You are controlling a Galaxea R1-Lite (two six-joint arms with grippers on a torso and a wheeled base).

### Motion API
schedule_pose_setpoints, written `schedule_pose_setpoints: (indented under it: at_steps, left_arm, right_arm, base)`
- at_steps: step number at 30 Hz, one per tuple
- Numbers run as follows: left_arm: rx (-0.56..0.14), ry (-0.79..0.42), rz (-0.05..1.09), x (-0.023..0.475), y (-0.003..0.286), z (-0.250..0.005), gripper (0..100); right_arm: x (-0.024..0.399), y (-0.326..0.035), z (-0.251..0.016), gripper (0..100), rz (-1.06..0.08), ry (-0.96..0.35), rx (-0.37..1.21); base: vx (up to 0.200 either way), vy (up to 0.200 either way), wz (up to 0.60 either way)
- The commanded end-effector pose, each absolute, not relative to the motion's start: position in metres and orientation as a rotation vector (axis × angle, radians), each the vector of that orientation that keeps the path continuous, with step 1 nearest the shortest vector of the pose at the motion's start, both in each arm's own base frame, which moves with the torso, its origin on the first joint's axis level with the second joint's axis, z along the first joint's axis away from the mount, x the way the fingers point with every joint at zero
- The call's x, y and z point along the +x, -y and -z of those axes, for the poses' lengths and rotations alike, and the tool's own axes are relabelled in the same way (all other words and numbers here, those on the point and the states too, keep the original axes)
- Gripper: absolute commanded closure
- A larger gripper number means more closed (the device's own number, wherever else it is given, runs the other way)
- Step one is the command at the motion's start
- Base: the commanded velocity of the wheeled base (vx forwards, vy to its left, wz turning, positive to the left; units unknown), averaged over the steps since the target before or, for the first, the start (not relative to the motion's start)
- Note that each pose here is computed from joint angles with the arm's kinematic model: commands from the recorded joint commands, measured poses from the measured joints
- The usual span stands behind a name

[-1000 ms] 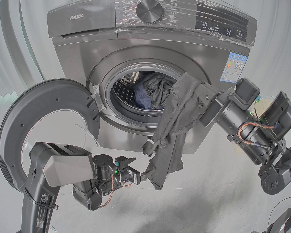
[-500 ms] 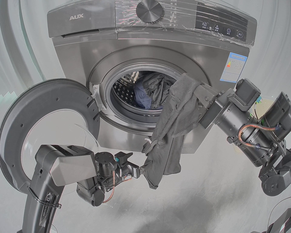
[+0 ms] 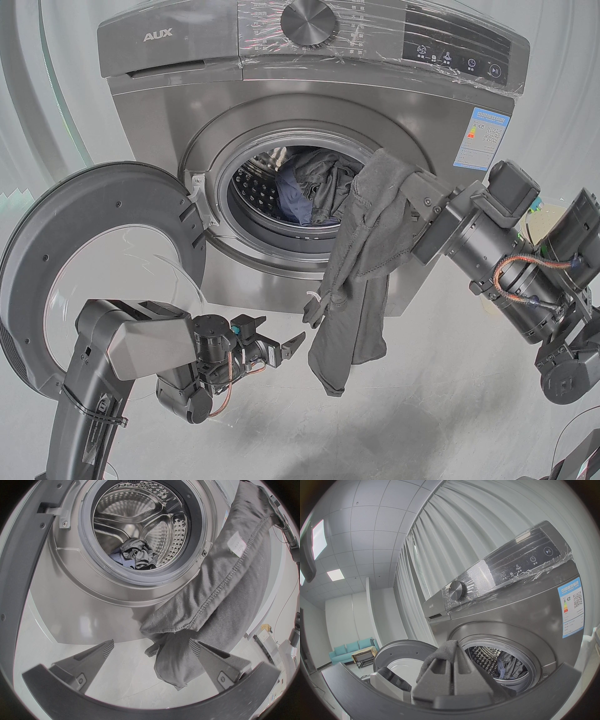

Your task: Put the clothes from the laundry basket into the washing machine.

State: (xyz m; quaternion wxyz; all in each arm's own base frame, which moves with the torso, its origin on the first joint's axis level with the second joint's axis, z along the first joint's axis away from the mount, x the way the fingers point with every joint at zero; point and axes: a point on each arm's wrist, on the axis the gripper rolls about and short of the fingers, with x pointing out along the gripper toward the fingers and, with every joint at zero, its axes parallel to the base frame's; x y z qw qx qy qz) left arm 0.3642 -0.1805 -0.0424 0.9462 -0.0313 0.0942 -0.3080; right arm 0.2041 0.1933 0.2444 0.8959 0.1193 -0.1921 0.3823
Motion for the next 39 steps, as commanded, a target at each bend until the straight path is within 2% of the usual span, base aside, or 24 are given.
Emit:
schedule_pose_setpoints:
  at_steps: [1, 13, 36, 37, 39]
  left_arm:
    - [-0.065, -0.195, 0.618, 0.369, 0.179, 0.050, 0]
    - [-0.073, -0.149, 0.650, 0.382, 0.192, 0.056, 0]
    - [-0.078, -0.087, 0.692, 0.387, 0.210, 0.049, 0]
    - [-0.074, -0.086, 0.695, 0.386, 0.212, 0.051, 100]
    - [-0.071, -0.085, 0.697, 0.387, 0.214, 0.054, 100]
  right_arm:
    - [0.204, -0.194, -0.244, 100, -0.793, 0.397, 0.247]
    - [0.205, -0.195, -0.243, 100, -0.795, 0.392, 0.245]
    - [0.204, -0.197, -0.239, 100, -0.802, 0.374, 0.240]
    - [0.204, -0.197, -0.239, 100, -0.802, 0.374, 0.240]
    - [0.204, -0.197, -0.239, 100, -0.802, 0.374, 0.240]
  base:
    - [0.000, 0.000, 0.00]
    - [0.000, 0.000, 0.00]
    - [0.000, 0.000, 0.00]
    - [0.000, 0.000, 0.00]
    - [0.000, 0.000, 0.00]
